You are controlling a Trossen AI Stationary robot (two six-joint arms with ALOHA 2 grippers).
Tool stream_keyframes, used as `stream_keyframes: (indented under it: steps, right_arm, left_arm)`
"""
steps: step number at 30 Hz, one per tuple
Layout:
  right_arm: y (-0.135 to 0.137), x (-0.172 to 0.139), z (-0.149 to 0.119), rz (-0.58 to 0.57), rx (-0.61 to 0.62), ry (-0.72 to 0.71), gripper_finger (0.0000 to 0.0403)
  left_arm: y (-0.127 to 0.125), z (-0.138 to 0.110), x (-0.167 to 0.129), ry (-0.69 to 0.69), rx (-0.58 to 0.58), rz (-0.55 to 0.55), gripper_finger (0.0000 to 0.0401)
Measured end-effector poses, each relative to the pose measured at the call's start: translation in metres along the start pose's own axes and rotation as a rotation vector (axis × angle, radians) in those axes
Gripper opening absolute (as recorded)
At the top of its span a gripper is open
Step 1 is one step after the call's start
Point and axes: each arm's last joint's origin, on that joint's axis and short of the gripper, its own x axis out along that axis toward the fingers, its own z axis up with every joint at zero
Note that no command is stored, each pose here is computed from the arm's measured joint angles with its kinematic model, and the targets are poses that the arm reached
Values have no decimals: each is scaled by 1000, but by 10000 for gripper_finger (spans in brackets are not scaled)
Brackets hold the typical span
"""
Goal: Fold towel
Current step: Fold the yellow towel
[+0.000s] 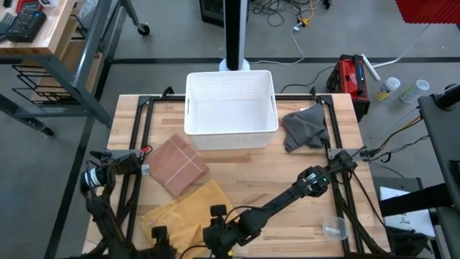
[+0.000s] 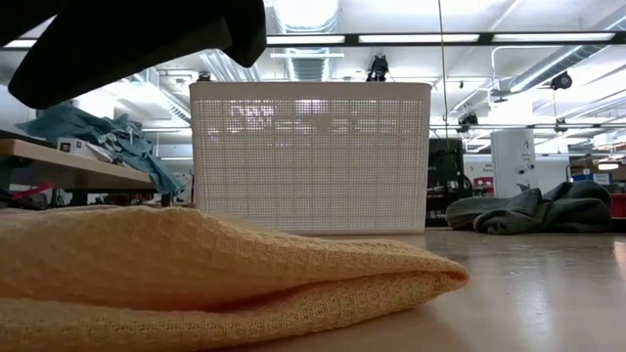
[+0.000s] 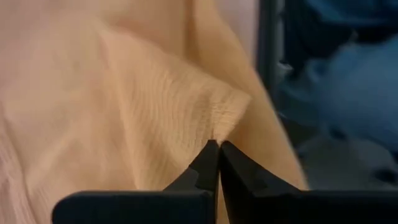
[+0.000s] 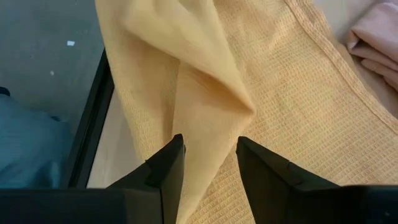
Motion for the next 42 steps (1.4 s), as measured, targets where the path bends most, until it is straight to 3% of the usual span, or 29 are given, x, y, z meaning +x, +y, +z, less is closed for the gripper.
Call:
stream_keyframes:
  steps: [11, 17, 21, 28, 35, 42]
  right_arm:
    - [0, 0, 0, 2, 1, -4, 138]
    - [0, 0, 0, 13, 2, -1, 130]
    - [0, 0, 0, 13, 3, 0, 125]
    - [-1, 2, -1, 4, 5, -1, 115]
    - [-33, 37, -3, -35, 118, -2, 83]
    - [-66, 49, -20, -115, 229, 181, 27]
  left_arm:
    - [-20, -9, -36, 62, 24, -128, 2]
    - [-25, -14, -43, 216, -39, -188, 2]
    - [-25, -17, -44, 301, -100, -196, 2]
    - [-24, -18, -43, 305, -110, -186, 13]
    - [-25, -18, -43, 308, -144, -196, 2]
    - [-28, -26, -47, 426, -280, -192, 9]
